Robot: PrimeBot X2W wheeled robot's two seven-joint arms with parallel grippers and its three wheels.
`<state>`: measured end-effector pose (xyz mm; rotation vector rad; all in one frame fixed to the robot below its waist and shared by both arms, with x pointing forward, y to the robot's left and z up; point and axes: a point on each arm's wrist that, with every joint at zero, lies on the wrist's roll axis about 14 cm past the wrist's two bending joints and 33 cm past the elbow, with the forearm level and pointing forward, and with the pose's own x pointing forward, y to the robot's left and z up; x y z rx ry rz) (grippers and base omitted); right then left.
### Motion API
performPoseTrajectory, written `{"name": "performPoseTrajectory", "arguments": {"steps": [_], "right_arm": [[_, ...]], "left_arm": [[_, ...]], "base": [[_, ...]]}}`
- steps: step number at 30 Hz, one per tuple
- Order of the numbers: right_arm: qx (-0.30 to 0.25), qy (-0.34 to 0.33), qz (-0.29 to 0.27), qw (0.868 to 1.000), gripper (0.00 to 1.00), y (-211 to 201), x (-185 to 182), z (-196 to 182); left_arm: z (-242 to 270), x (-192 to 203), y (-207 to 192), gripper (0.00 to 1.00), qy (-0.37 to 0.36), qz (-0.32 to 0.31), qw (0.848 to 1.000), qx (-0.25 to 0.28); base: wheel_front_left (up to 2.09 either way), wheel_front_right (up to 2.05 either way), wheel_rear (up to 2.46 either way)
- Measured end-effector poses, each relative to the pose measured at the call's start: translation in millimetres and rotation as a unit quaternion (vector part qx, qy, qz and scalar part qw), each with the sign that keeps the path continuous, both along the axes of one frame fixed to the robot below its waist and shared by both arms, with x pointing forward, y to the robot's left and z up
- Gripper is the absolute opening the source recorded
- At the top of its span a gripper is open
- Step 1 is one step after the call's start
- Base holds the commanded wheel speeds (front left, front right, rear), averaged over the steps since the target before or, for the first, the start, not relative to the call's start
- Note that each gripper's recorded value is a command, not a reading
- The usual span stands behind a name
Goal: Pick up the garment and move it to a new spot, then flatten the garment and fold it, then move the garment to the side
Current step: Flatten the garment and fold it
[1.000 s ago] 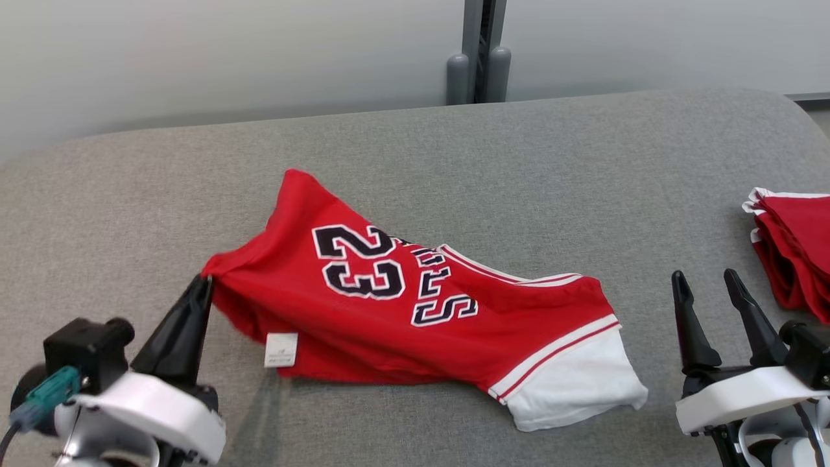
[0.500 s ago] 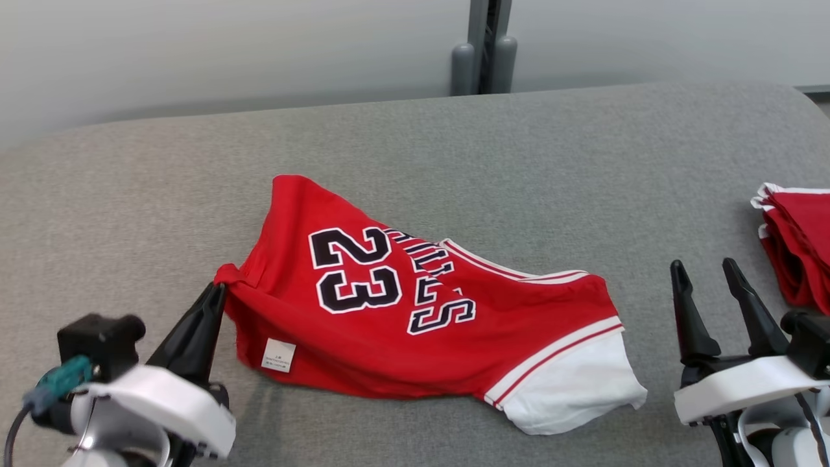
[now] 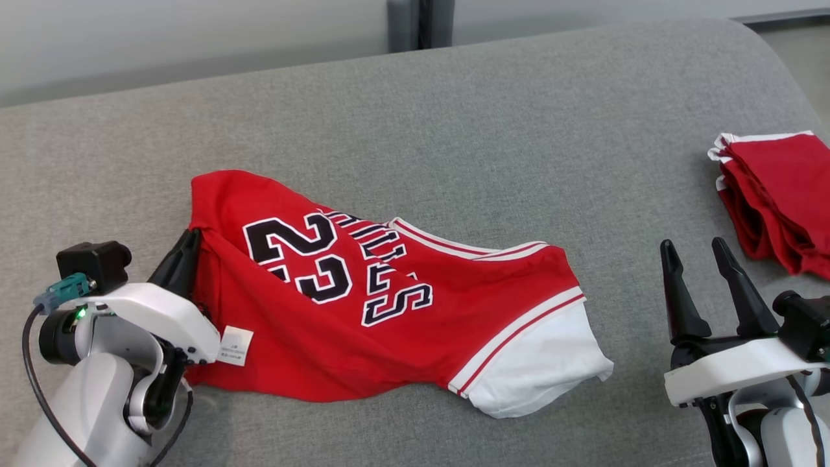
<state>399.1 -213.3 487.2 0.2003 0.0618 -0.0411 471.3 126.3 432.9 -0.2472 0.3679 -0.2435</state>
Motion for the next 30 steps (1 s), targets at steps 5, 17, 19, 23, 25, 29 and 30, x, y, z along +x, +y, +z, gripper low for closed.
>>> {"name": "performPoseTrajectory", "arguments": {"steps": [5, 17, 19, 23, 25, 29, 30], "right_arm": [[0.001, 0.008, -0.007, 1.000, 1.00, -4, 0, -9], [-0.007, -0.011, 0.019, 1.000, 1.00, 13, 9, 2], [-0.011, -0.017, 0.025, 0.999, 1.00, 17, 9, 6], [-0.018, -0.024, 0.039, 0.999, 1.00, 26, 7, 12], [-0.022, -0.026, 0.044, 0.998, 1.00, 30, 6, 15], [-0.026, -0.029, 0.054, 0.998, 1.00, 36, 4, 20], [-0.028, -0.031, 0.056, 0.998, 1.00, 37, 2, 22]], "left_arm": [[-13, 14, -1, 0.27, -0.005, 0.011, 1.000, -0.015], [6, -4, 34, 1.00, -0.081, 0.060, 0.995, 0.007], [17, -11, 45, 1.00, -0.099, 0.077, 0.992, 0.013], [48, -27, 63, 1.00, -0.149, 0.108, 0.983, 0.026], [60, -39, 66, 1.00, -0.168, 0.115, 0.979, 0.030], [76, -59, 69, 1.00, -0.192, 0.122, 0.973, 0.036], [79, -63, 69, 1.00, -0.196, 0.123, 0.972, 0.038]], "base": [[0.00, 0.00, 0.00], [0.00, 0.00, 0.00], [0.00, 0.00, 0.00], [0.00, 0.00, 0.00], [0.00, 0.00, 0.00], [0.00, 0.00, 0.00], [0.00, 0.00, 0.00]]}}
